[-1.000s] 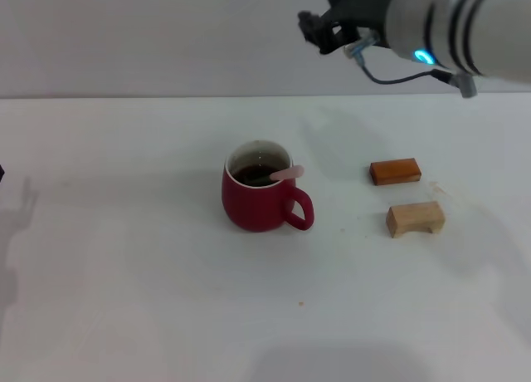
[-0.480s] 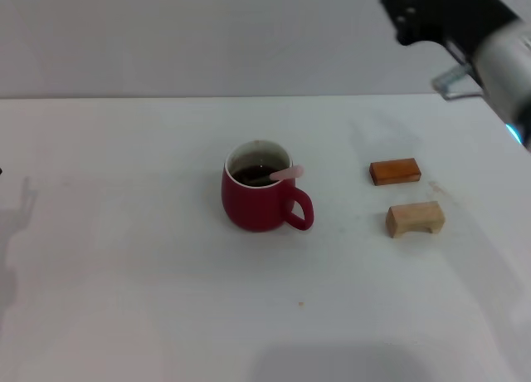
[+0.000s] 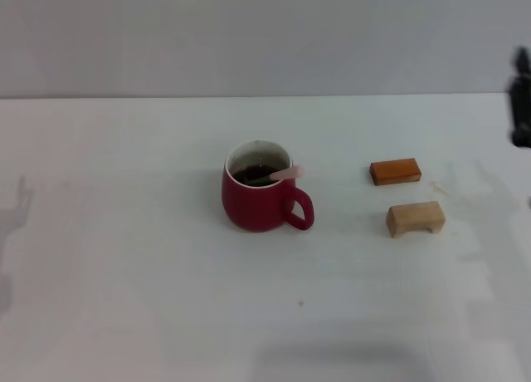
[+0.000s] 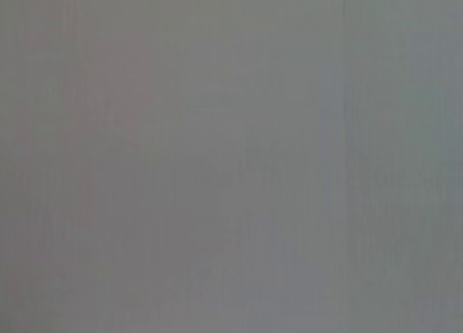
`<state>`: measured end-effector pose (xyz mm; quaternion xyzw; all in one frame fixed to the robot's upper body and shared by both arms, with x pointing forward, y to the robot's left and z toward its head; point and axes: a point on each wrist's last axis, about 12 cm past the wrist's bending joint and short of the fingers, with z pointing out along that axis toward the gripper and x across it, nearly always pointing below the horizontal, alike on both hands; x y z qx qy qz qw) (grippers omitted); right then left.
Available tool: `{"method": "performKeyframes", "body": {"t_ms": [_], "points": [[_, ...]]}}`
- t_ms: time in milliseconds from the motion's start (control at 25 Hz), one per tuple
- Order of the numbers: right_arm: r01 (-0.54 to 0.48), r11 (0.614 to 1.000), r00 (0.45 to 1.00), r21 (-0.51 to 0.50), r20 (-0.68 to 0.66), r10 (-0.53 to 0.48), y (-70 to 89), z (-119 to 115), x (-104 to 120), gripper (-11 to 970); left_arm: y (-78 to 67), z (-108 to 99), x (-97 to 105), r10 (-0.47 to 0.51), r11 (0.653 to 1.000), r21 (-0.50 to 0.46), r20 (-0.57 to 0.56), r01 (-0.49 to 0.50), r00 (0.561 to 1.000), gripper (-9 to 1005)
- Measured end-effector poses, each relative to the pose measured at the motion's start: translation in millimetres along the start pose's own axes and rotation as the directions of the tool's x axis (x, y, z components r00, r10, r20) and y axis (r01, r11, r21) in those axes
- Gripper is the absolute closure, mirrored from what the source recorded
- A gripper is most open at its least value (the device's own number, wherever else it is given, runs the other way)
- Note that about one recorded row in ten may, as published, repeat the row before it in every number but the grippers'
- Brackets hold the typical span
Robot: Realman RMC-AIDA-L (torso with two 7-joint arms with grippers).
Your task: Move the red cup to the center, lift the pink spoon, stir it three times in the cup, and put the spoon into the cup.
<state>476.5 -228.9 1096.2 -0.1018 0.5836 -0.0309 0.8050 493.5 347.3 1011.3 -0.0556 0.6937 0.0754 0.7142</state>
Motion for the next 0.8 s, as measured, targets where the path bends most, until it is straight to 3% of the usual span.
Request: {"method": "performKeyframes", "body": {"t_ms": [80, 120, 200, 400, 440, 560, 800], "points": [[-0.033, 0.996, 0.999, 0.078, -0.008, 0.033, -7.8, -13, 8, 554, 0.7, -1, 0, -0.016, 1.000, -0.002, 0.004, 0.016, 1.000, 186], [-0.057, 0.984, 0.998, 0.168, -0.024, 0.062, -17.8, -26, 15, 554, 1.3, -2, 0, -0.032, 0.999, -0.003, 0.003, 0.032, 0.999, 186], [-0.067, 0.976, 0.997, 0.209, -0.033, 0.076, -22.3, -31, 19, 532, 2.8, -2, 1, -0.049, 0.999, -0.006, 0.000, 0.049, 0.999, 186], [-0.074, 0.914, 0.992, 0.398, -0.067, 0.110, -43.8, -61, 35, 479, 4.5, -3, 1, -0.044, 0.999, -0.009, -0.001, 0.044, 0.999, 186], [-0.071, 0.884, 0.992, 0.461, -0.063, 0.112, -49.5, -72, 37, 468, 4.8, -3, 1, -0.046, 0.999, -0.009, 0.001, 0.046, 0.999, 186], [-0.068, 0.867, 0.993, 0.494, -0.051, 0.107, -50.6, -80, 37, 436, 5.1, -3, 1, -0.047, 0.999, -0.010, 0.003, 0.047, 0.999, 186], [-0.054, 0.870, 0.997, 0.491, -0.023, 0.075, -46.7, -88, 35, 382, 3.4, -2, -1, -0.050, 0.999, -0.007, 0.014, 0.050, 0.999, 186]]}}
